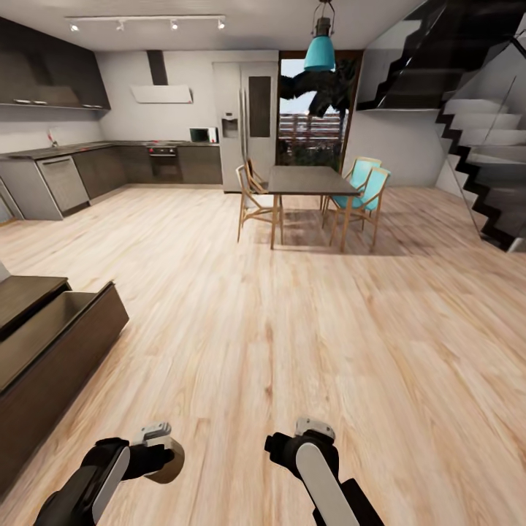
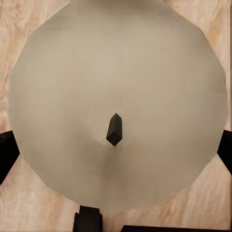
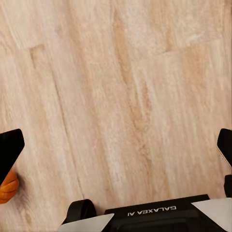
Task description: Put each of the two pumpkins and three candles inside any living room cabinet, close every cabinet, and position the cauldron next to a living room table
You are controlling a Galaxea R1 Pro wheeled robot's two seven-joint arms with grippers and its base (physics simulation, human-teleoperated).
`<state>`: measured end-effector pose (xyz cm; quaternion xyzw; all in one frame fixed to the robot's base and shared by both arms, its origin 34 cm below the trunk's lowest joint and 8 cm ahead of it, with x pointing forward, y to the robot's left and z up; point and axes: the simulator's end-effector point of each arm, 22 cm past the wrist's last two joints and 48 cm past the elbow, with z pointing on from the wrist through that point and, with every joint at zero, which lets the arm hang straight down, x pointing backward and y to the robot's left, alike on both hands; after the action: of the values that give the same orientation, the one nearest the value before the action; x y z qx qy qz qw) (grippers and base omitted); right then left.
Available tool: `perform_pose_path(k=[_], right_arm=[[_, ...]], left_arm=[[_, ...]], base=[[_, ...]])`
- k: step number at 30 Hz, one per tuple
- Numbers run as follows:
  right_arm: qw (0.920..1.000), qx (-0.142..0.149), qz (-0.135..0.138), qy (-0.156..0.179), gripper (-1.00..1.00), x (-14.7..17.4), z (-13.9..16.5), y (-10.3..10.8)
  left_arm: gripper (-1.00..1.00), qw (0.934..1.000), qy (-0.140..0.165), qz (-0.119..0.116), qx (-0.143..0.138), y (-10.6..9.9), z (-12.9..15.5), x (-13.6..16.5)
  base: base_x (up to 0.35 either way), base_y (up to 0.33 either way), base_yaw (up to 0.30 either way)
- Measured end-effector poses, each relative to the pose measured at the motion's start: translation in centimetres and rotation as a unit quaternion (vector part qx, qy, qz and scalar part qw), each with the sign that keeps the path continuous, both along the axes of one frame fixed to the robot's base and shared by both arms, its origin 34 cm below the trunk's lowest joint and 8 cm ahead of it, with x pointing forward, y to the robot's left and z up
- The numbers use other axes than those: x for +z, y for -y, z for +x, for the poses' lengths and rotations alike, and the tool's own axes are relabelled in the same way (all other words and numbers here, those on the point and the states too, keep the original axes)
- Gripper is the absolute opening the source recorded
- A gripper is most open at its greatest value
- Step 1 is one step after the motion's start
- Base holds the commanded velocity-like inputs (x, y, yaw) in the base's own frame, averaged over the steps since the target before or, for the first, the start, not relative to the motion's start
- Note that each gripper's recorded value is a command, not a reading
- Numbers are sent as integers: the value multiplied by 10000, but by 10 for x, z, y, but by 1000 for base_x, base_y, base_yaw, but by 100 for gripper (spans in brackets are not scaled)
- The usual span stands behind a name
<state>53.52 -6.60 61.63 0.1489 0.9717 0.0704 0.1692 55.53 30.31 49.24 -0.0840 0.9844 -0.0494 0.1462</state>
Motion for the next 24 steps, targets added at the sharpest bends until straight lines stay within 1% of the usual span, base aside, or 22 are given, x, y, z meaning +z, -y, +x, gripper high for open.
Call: perform_pose_path(k=[10,19,21,24], right_arm=[[9999,-9,-30,-134,100,-10,-5,2],[9999,-31,-30,-151,100,-12,-5,2],[9999,-137,-7,-92,100,-11,-3,2],[9998,-196,5,-61,100,-11,-1,2]], left_arm=[[-100,10000,-63,-4,-2,1,-3,-5],[-100,10000,-74,-7,2,1,-4,-6],[-100,10000,-74,-9,1,1,-4,-6],[-100,10000,-75,-8,0,1,-4,-6]], base=[[322,-126,-66],[325,-20,-7],[326,-1,0],[326,0,0]])
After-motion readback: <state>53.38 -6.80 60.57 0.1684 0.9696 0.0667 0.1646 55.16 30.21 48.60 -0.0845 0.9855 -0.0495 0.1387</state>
